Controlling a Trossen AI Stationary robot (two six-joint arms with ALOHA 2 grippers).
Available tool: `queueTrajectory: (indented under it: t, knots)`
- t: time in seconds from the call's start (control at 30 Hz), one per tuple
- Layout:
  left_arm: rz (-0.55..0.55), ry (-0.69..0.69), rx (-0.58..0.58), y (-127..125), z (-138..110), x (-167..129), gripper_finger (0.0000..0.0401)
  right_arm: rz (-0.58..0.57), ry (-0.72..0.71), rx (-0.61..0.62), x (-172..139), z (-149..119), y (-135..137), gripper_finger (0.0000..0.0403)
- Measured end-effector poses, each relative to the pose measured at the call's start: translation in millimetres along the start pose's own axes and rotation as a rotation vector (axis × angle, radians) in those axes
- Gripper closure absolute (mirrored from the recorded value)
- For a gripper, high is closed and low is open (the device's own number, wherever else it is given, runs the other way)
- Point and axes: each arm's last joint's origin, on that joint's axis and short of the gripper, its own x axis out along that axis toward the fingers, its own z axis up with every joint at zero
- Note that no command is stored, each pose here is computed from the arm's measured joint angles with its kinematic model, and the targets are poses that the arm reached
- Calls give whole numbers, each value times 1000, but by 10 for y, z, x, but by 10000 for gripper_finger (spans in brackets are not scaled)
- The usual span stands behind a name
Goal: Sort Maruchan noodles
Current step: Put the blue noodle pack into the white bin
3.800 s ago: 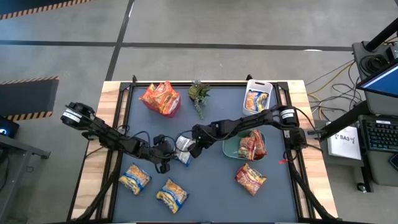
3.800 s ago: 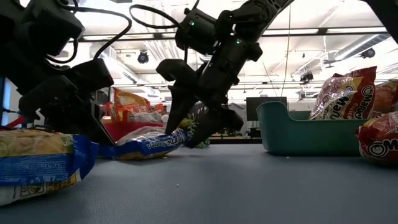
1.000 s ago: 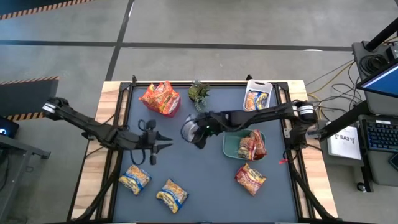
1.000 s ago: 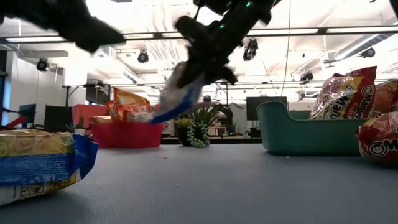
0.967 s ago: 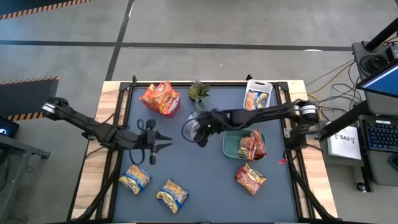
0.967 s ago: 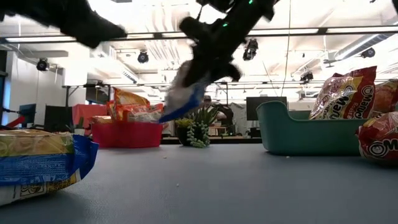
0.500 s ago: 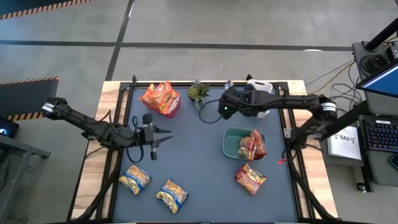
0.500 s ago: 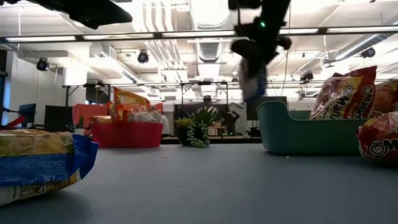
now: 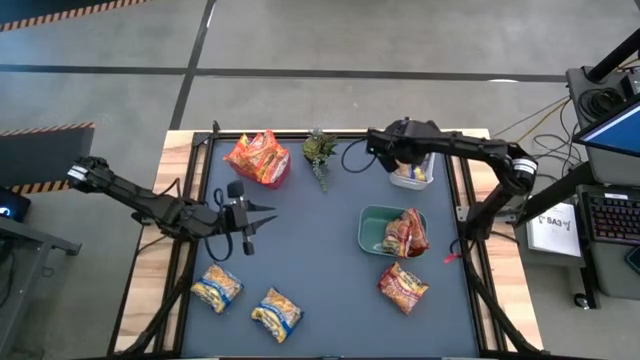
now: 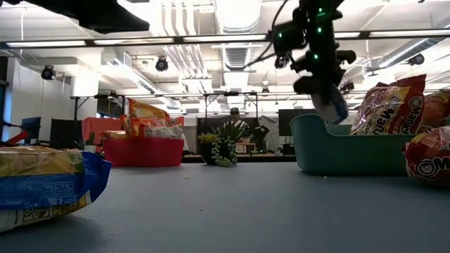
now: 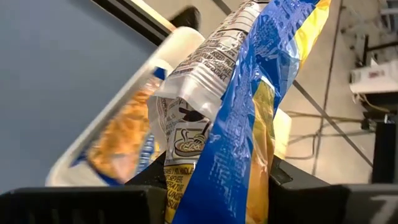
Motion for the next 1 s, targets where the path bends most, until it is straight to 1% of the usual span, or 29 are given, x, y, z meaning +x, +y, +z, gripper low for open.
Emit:
queueTrajectory:
  t: [0.13,0.43,0.77,0.83,1.0]
  knots:
    - [-2,14,6,-2,-16,0,333,-37,57,8,188,20,-73,303]
    - [-2,17,6,-3,-20,0,333,-102,183,-14,582,13,-172,303]
    - [-2,17,2,-3,-20,0,333,-132,249,-37,836,24,-94,301]
    - [-2,17,2,-3,-20,0,333,-133,253,-46,866,28,-65,295]
    - [-2,17,2,-3,-20,0,333,-127,253,-52,911,40,-18,264]
